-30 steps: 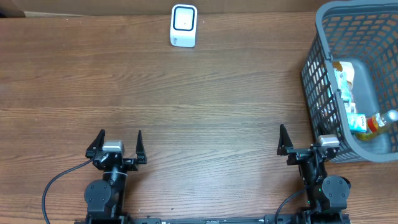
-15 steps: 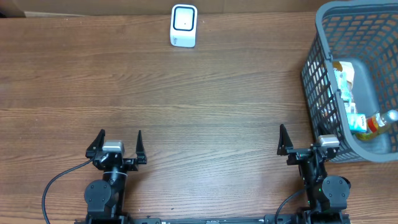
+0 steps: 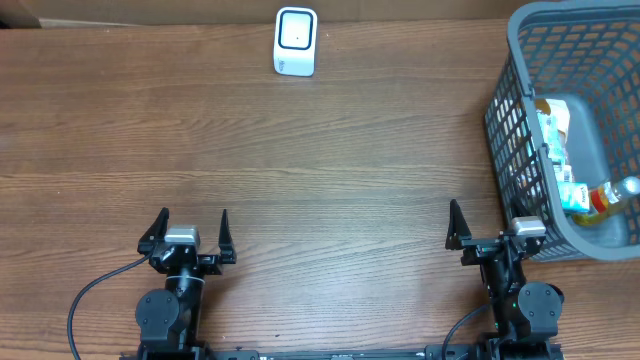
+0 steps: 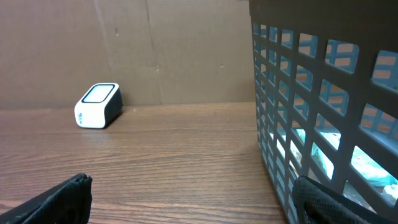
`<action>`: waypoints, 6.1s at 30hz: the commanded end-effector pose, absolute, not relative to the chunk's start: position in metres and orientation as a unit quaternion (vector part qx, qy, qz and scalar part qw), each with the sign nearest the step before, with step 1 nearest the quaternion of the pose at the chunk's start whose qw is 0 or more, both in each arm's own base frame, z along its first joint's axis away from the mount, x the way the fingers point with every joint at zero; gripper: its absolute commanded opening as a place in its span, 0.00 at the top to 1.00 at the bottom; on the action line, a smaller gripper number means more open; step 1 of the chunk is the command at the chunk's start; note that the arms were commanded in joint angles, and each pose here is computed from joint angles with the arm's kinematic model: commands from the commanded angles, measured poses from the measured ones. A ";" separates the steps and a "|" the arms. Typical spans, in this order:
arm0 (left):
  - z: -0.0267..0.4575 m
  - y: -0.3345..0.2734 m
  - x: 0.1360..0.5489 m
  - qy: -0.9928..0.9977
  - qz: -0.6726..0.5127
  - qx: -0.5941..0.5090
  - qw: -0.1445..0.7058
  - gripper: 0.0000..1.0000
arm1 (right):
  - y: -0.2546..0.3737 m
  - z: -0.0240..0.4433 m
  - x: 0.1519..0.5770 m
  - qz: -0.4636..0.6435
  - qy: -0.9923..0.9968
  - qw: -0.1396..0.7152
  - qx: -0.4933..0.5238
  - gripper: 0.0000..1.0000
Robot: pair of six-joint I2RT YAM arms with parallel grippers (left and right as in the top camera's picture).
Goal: Scan the item barcode
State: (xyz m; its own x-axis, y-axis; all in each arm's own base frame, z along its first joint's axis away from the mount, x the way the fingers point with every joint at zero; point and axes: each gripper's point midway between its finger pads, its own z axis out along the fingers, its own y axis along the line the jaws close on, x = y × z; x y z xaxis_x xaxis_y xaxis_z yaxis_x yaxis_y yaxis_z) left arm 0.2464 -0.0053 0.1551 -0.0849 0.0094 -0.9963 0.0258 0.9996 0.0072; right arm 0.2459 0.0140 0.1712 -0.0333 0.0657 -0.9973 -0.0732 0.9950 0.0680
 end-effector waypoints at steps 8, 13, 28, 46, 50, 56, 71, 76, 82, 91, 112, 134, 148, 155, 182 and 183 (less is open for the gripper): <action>0.156 -0.006 0.246 0.734 -0.003 0.020 0.679 0.00 | 0.013 0.170 0.246 0.046 0.715 0.698 -0.002 0.00; 0.156 -0.006 0.246 0.734 -0.004 0.019 0.679 0.00 | 0.013 0.170 0.246 0.045 0.715 0.698 -0.002 0.00; 0.156 -0.006 0.246 0.734 -0.004 0.019 0.679 0.00 | 0.013 0.170 0.246 0.045 0.715 0.698 -0.002 0.00; 0.156 -0.006 0.246 0.734 -0.004 0.019 0.679 0.00 | 0.013 0.170 0.246 0.045 0.715 0.698 -0.002 0.00; 0.156 -0.006 0.246 0.734 -0.003 0.020 0.679 0.01 | 0.013 0.170 0.246 0.045 0.715 0.698 -0.002 0.00; 0.156 -0.006 0.246 0.734 -0.004 0.019 0.679 0.00 | 0.013 0.170 0.246 0.045 0.715 0.698 -0.002 0.00; 0.156 -0.007 0.246 0.734 -0.004 0.020 0.679 0.01 | 0.013 0.170 0.246 0.045 0.715 0.698 -0.002 0.00; 0.156 -0.006 0.246 0.734 -0.003 0.020 0.679 0.00 | 0.013 0.170 0.246 0.045 0.715 0.698 -0.002 0.00; 0.156 -0.006 0.246 0.734 -0.003 0.020 0.679 0.01 | 0.013 0.170 0.246 0.046 0.715 0.698 -0.002 0.00; 0.156 -0.006 0.246 0.734 -0.003 0.020 0.679 0.00 | 0.013 0.170 0.246 0.045 0.715 0.698 -0.002 0.00; 0.156 0.000 0.246 0.732 0.035 0.035 0.679 0.00 | 0.011 0.172 0.246 0.042 0.713 0.700 0.002 0.00; 0.192 -0.056 0.237 0.680 -0.134 0.096 0.714 0.00 | 0.027 0.175 0.244 0.084 0.711 0.698 -0.024 0.00; 0.338 -0.063 0.183 0.624 -0.168 0.101 0.756 0.00 | 0.031 0.277 0.203 0.125 0.687 0.716 -0.003 0.00; 0.378 -0.064 0.192 0.671 -0.176 0.094 0.714 0.00 | 0.041 0.349 0.178 0.155 0.674 0.722 -0.018 0.00; 0.250 -0.039 0.291 0.937 -0.131 -0.051 0.321 0.00 | -0.017 0.401 0.276 0.005 0.917 0.375 0.140 0.00; 0.245 -0.037 0.294 0.939 -0.128 -0.062 0.312 0.00 | -0.033 0.398 0.274 -0.021 0.911 0.370 0.180 0.00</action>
